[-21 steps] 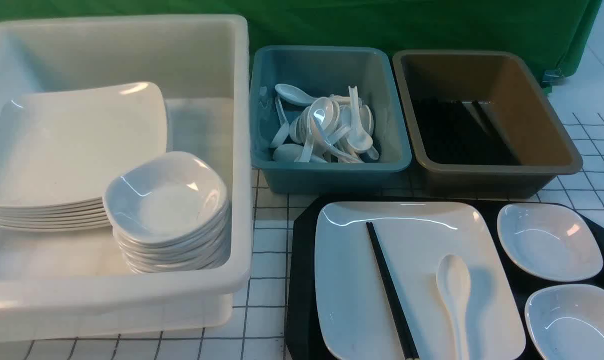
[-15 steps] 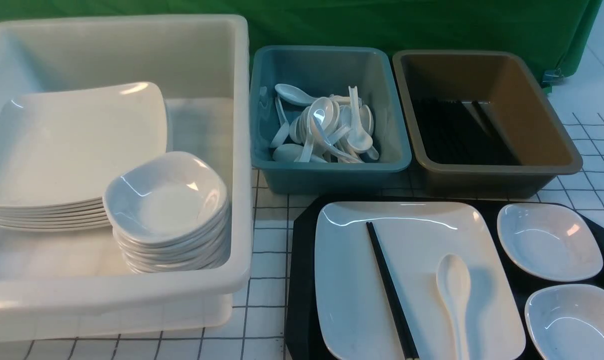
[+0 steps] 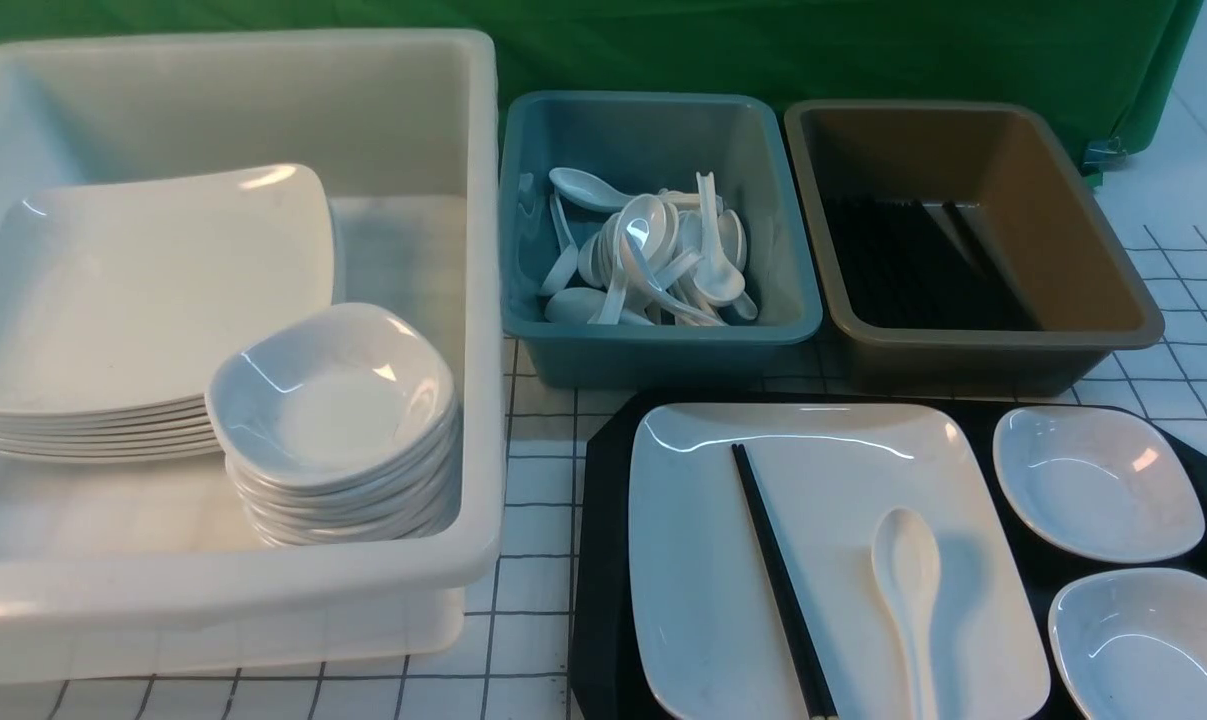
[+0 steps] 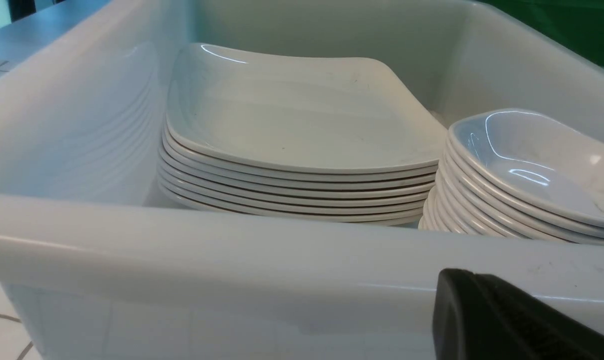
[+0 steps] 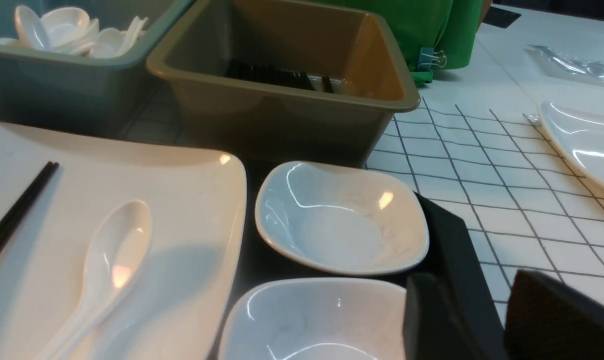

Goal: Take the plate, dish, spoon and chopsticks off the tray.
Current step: Use the right arm to grab a soup spoon from the plate

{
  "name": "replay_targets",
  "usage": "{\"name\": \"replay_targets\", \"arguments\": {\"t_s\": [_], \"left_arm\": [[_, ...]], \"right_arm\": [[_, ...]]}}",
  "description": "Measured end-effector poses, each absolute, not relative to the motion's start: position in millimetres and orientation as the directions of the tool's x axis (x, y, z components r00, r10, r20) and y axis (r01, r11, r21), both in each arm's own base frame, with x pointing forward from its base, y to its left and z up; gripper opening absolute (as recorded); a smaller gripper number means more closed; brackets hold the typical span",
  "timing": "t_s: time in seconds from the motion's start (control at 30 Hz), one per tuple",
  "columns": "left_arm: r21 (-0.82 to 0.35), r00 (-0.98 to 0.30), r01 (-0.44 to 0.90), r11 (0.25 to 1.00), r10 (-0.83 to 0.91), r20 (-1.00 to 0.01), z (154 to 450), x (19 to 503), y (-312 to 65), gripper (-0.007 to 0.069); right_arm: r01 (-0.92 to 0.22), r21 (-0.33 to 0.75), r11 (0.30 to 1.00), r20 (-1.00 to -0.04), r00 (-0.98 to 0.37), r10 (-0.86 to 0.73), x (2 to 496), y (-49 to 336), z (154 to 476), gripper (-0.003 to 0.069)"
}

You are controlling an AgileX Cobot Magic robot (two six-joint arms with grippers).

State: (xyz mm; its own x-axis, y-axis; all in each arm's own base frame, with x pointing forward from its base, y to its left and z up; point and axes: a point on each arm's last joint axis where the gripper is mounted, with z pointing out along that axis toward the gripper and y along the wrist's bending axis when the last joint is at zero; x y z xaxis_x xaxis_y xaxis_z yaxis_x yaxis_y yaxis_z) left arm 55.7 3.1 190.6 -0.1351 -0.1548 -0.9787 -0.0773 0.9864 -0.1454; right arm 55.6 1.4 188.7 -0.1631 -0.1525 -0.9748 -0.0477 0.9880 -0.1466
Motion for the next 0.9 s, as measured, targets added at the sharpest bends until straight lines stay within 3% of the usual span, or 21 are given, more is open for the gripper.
{"name": "replay_targets", "arguments": {"t_s": [0.9], "left_arm": [[-0.145,-0.135,-0.077,0.986,-0.155,-0.979,190.6,55.7,3.1,0.0005]], "right_arm": [[-0.044,-0.140,0.989,-0.979,-0.141,-0.145,55.9,1.4,190.7,0.0241]]}}
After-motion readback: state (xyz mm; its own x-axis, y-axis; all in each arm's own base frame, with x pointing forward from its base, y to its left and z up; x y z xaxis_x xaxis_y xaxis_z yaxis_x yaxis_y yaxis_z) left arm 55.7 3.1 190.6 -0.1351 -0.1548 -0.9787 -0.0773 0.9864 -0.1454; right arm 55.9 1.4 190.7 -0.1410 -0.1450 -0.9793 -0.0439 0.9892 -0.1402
